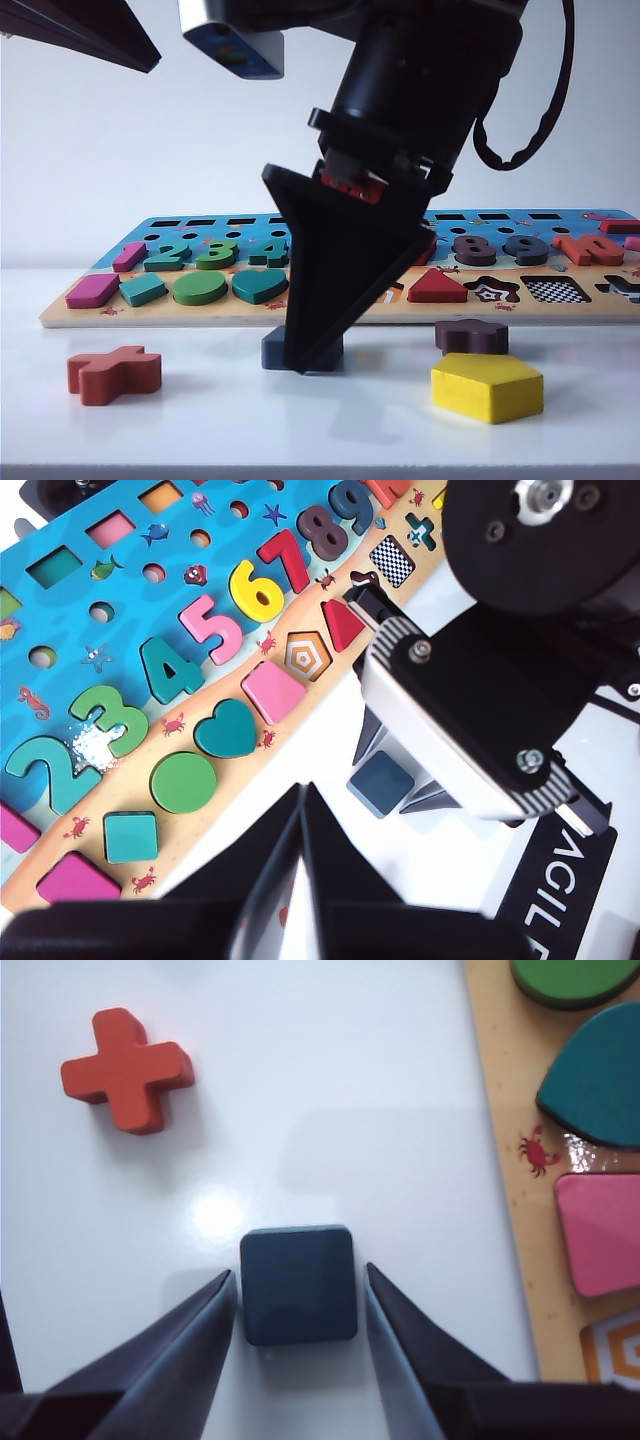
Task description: Insert the cube into the slot.
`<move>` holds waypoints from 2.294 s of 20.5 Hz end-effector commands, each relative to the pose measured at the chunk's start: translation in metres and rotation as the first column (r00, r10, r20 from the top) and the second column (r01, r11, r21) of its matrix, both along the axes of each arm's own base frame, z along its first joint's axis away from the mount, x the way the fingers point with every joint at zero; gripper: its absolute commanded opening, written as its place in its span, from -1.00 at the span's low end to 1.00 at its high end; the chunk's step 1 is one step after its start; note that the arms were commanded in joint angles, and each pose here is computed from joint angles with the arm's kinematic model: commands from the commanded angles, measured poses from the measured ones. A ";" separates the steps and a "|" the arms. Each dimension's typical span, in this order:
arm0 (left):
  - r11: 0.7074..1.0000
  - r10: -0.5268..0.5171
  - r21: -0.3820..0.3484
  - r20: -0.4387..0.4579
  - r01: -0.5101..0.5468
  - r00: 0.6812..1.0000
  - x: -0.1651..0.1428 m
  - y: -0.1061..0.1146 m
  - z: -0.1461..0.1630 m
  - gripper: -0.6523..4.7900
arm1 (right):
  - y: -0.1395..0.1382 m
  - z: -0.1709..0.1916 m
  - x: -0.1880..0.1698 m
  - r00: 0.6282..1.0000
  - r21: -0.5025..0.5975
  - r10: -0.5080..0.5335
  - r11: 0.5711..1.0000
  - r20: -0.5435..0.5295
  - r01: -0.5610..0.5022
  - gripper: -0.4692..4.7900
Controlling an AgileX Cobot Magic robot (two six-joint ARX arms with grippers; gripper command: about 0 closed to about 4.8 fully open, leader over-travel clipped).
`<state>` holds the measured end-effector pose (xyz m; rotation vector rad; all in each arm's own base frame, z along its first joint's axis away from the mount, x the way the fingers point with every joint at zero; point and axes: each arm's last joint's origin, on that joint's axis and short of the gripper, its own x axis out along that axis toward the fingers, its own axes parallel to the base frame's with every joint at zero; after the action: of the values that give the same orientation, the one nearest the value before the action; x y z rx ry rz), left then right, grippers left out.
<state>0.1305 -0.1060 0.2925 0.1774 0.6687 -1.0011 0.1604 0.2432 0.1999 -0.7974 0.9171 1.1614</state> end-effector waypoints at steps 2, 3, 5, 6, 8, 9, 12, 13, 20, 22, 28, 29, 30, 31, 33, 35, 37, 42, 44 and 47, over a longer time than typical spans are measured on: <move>1.000 -0.008 -0.012 0.018 0.008 1.000 0.000 0.000 0.003 -0.72 | 0.002 0.000 0.001 1.000 0.008 0.003 1.000 0.001 -0.003 0.03; 1.000 -0.008 -0.013 0.018 0.008 1.000 0.000 0.000 0.003 -0.72 | 0.002 0.000 0.001 1.000 0.008 0.003 1.000 0.001 -0.003 -0.01; 1.000 -0.008 -0.013 0.018 0.008 1.000 0.000 0.000 0.003 -0.72 | 0.002 0.000 0.001 1.000 0.005 0.001 1.000 0.006 -0.001 -0.15; 1.000 -0.008 -0.013 0.018 0.008 1.000 0.000 0.000 0.003 -0.72 | 0.002 0.000 0.001 1.000 0.004 0.000 1.000 0.007 0.000 -0.24; 1.000 -0.008 -0.013 0.018 0.008 1.000 0.000 0.000 0.003 -0.72 | 0.002 0.000 0.001 1.000 0.005 0.000 1.000 0.008 0.000 -0.36; 1.000 -0.008 -0.013 0.018 0.008 1.000 0.000 0.000 0.003 -0.72 | 0.002 0.001 0.001 1.000 0.006 0.000 1.000 0.009 0.000 -0.40; 1.000 -0.008 -0.013 0.018 0.008 1.000 0.000 0.000 0.003 -0.72 | -0.003 0.012 0.000 0.997 0.014 -0.026 1.000 0.074 0.025 -0.50; 1.000 -0.008 -0.013 0.018 0.008 1.000 0.000 0.000 0.003 -0.72 | -0.006 0.019 -0.002 0.995 0.024 -0.036 0.999 0.095 0.034 -0.51; 1.000 -0.008 -0.013 0.018 0.008 1.000 0.000 0.000 0.003 -0.72 | -0.046 0.097 -0.023 0.899 0.294 -0.424 0.878 0.111 0.378 -0.52; 1.000 -0.008 -0.013 0.019 0.008 1.000 0.000 0.000 0.003 -0.72 | -0.058 0.117 -0.030 0.858 0.372 -0.504 0.817 0.092 0.440 -0.52; 0.999 -0.005 -0.053 0.076 0.009 0.997 0.002 -0.002 0.008 -0.72 | -0.113 0.184 -0.066 0.732 0.608 -0.667 0.525 -0.141 0.595 -0.71; 0.998 -0.005 -0.063 0.089 0.010 0.996 0.003 -0.002 0.010 -0.72 | -0.122 0.189 -0.072 0.713 0.608 -0.683 0.500 -0.162 0.617 -0.77; 0.998 -0.004 -0.069 0.098 0.011 0.995 0.003 -0.003 0.011 -0.72 | -0.129 0.191 -0.076 0.693 0.601 -0.699 0.482 -0.176 0.638 -0.82; 0.997 -0.004 -0.075 0.106 0.012 0.994 0.003 -0.003 0.011 -0.72 | -0.136 0.189 -0.080 0.665 0.582 -0.726 0.469 -0.174 0.664 -0.84; 0.997 -0.003 -0.079 0.111 0.012 0.994 0.004 -0.003 0.012 -0.72 | -0.145 0.181 -0.082 0.593 0.518 -0.795 0.458 -0.123 0.722 -0.84; 0.997 -0.003 -0.081 0.114 0.012 0.994 0.004 -0.003 0.012 -0.72 | -0.147 0.174 -0.082 0.536 0.457 -0.838 0.440 -0.100 0.773 -0.84; 0.997 -0.004 -0.081 0.113 0.013 0.994 0.004 -0.003 0.012 -0.72 | -0.143 0.167 -0.078 0.480 0.412 -0.874 0.410 -0.077 0.813 -0.84; 0.996 -0.004 -0.085 0.121 0.015 0.993 0.004 -0.004 0.013 -0.72 | -0.124 0.150 -0.065 0.456 0.330 -0.889 0.419 -0.041 0.846 -0.84; 0.996 -0.004 -0.085 0.121 0.015 0.993 0.004 -0.004 0.013 -0.72 | -0.117 0.135 -0.060 0.449 0.297 -0.893 0.421 -0.032 0.857 -0.84; 0.995 -0.005 -0.097 0.136 0.018 0.991 0.005 -0.005 0.014 -0.72 | -0.112 0.114 -0.056 0.434 0.286 -0.900 0.405 -0.043 0.868 -0.84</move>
<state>0.1349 -0.1096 0.3027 0.1642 0.5354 -1.0103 0.1020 0.1292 0.3146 -0.0889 0.8892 0.2273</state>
